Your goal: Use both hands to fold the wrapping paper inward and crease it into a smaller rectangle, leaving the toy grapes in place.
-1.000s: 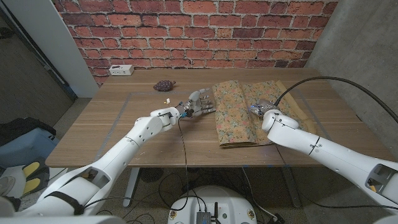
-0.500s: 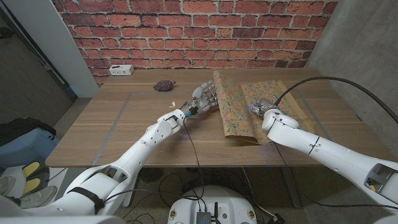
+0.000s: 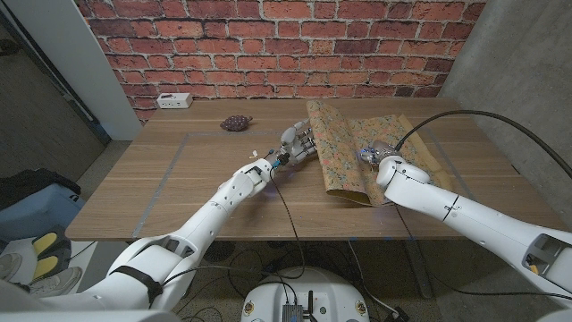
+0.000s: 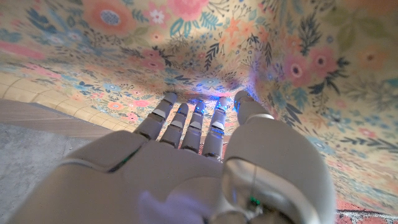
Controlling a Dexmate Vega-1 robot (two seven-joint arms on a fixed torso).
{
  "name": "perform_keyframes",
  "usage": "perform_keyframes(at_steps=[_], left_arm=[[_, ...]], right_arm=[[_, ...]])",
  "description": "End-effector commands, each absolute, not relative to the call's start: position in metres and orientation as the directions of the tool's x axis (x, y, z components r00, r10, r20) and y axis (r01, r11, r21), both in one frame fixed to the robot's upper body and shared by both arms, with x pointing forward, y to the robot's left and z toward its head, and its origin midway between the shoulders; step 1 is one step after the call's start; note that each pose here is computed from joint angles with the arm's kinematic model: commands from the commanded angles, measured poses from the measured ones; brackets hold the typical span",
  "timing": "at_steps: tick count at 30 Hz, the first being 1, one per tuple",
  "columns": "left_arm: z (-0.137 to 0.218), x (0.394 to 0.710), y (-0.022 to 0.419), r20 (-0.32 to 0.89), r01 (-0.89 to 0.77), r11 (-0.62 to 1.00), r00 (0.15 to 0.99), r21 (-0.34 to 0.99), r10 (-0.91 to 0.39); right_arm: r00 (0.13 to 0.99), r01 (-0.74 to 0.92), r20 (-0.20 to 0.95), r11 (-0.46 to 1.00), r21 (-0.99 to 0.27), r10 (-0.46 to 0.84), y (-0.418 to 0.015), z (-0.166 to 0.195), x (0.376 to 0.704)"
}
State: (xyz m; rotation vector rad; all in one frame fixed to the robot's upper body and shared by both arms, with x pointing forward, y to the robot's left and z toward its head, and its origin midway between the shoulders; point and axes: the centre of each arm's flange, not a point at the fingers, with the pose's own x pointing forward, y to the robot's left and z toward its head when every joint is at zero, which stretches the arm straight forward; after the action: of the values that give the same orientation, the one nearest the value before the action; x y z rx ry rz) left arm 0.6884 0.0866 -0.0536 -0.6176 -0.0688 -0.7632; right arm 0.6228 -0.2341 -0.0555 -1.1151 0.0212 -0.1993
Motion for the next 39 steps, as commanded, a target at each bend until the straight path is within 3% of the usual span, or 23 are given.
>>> perform_keyframes(at_steps=[1,23,39], left_arm=[[-0.028,0.683,0.090,0.005,0.527,0.737,0.815,-0.423,-0.580],[0.010,0.688,0.090,-0.126,0.443,0.882,0.877,-0.158,-0.463],[0.026,0.670,0.109,0.083,0.206,0.978,0.975,0.036,-0.208]], right_arm=[[0.983,0.147,0.085,0.428,-0.892,-0.161,-0.234,-0.054,0.625],[0.986,0.152,0.104,0.434,-0.888,-0.133,-0.230,-0.048,0.628],[0.941,0.336,0.285,0.423,-0.842,-0.180,-0.231,-0.039,0.613]])
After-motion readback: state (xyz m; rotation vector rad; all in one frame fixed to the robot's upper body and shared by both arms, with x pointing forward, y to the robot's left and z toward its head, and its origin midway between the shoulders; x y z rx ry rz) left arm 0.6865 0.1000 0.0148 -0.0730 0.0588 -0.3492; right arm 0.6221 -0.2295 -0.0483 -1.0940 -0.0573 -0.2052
